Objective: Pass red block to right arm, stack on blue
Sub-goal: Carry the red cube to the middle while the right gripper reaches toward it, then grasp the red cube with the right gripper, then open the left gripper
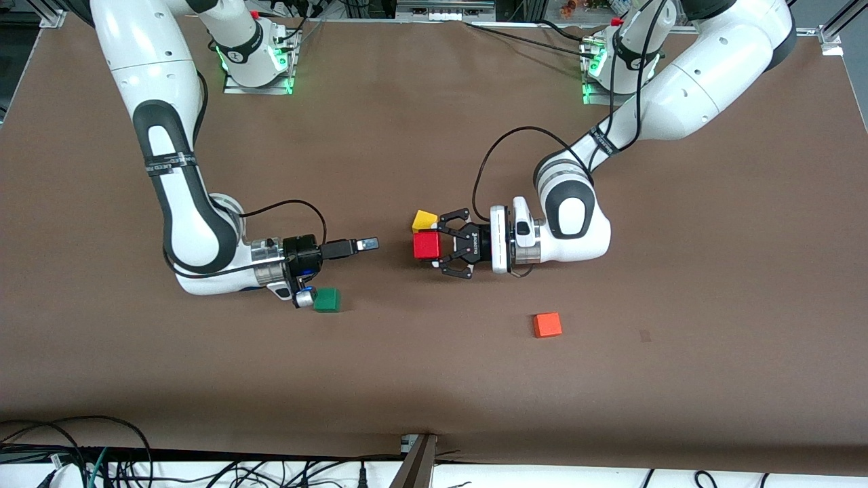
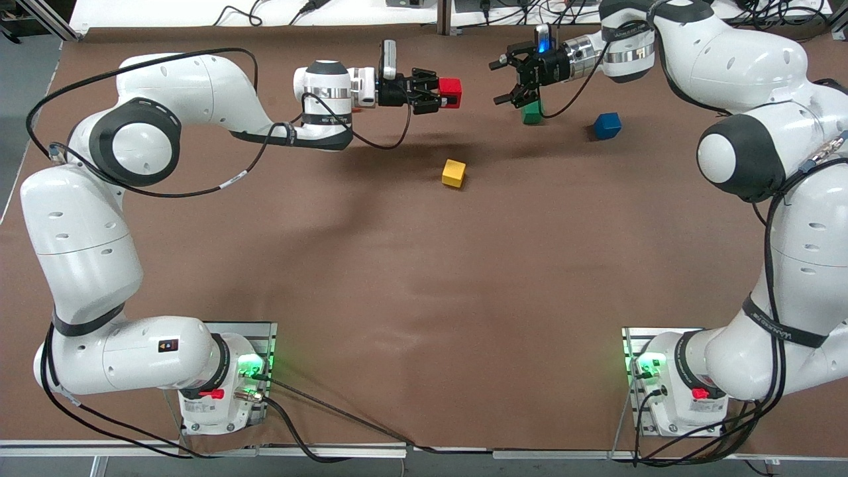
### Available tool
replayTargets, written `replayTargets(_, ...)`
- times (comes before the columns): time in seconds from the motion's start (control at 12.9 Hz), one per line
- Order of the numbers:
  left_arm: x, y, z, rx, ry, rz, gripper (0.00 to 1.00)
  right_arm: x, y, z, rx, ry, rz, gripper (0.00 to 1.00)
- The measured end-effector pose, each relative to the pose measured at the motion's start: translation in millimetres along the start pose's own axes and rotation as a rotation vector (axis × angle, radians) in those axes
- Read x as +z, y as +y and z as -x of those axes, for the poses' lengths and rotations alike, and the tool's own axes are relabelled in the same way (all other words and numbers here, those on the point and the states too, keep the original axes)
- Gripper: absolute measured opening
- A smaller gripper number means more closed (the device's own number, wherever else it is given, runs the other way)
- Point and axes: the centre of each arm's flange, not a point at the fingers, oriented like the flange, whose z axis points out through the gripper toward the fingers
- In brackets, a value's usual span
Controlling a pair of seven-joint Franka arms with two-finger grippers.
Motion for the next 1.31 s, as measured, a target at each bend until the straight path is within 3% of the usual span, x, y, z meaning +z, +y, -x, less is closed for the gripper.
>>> replayTargets(0.39,30,15,-2,-0.016,0.03,0.02,0.56,23,10,0,-0.013,0.021,-0.037,1.0)
replayTargets(1.0,34,13,-4,-0.018,0.04,0.017,0.56,52,10,5,-0.007,0.013,-0.035,1.0)
replayTargets(1.24,33,13,-1,-0.027,0.042,0.014,0.56,50,6,5,-0.011,0.02,-0.048,0.64)
replayTargets(1.31,33,12,-1,-0.028,0.044,0.014,0.56,50,5,5,-0.013,0.021,-0.048,0.57)
